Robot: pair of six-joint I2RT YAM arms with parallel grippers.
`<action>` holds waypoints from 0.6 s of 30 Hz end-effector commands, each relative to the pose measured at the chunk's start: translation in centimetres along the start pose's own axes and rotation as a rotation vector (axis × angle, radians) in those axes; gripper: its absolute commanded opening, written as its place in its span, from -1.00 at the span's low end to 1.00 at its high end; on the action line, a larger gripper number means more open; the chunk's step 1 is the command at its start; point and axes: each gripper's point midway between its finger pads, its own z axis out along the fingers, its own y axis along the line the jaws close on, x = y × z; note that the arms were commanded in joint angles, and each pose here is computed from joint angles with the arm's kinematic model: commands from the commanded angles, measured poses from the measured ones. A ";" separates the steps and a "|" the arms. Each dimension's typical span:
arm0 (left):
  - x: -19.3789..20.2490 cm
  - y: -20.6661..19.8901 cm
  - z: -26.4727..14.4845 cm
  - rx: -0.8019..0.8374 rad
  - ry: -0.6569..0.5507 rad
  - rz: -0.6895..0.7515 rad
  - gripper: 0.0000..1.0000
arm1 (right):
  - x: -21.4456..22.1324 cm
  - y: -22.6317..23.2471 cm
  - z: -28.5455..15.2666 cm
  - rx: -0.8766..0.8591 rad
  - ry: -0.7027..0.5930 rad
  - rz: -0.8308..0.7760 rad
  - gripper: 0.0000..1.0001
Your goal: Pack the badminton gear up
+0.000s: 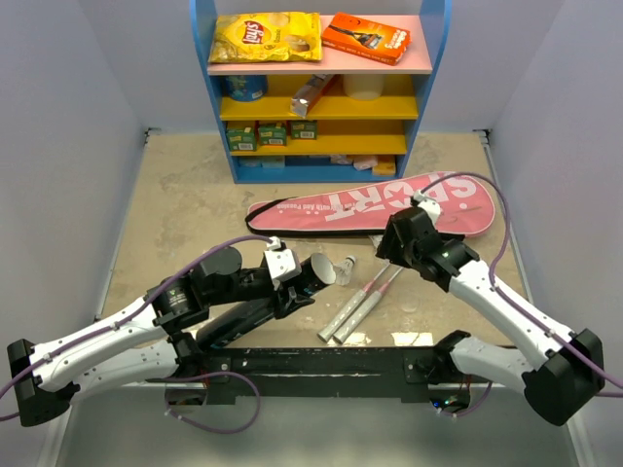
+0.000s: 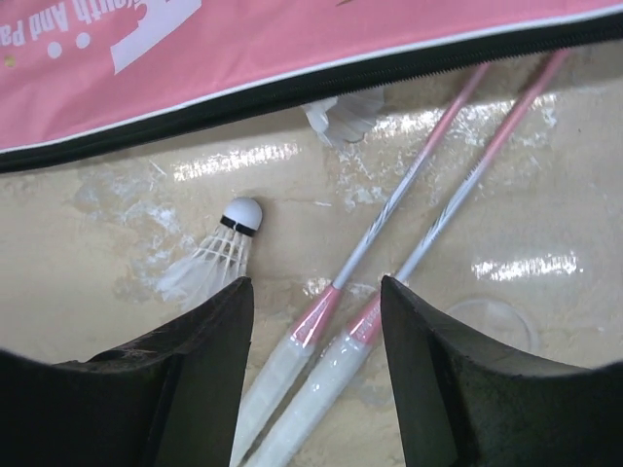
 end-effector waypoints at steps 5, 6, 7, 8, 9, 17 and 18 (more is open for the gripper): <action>-0.6 -0.6 -0.2 0.022 -0.031 -0.036 -1.00 | -1.6 3.2 3.3 -0.091 -0.045 -0.169 0.09; -0.5 -0.6 -0.2 0.020 -0.036 -0.035 -1.00 | -1.5 3.2 3.8 -0.083 -0.045 -0.178 0.09; -0.6 -0.6 -0.3 0.019 -0.038 -0.035 -1.00 | -1.4 3.1 4.1 -0.074 -0.044 -0.183 0.09; -0.6 -0.6 -0.4 0.018 -0.043 -0.033 -1.00 | -1.9 2.8 4.4 -0.051 -0.069 -0.178 0.08; -0.5 -0.6 -0.4 0.019 -0.041 -0.035 -1.00 | -1.7 2.6 4.8 -0.036 -0.067 -0.179 0.08; -0.2 -0.7 -0.2 0.025 -0.030 -0.038 -1.00 | -1.4 2.4 7.8 0.037 -0.058 -0.214 -0.01; -0.2 -0.7 -0.2 0.024 -0.028 -0.039 -1.00 | -1.3 2.0 8.2 0.056 -0.056 -0.221 -0.02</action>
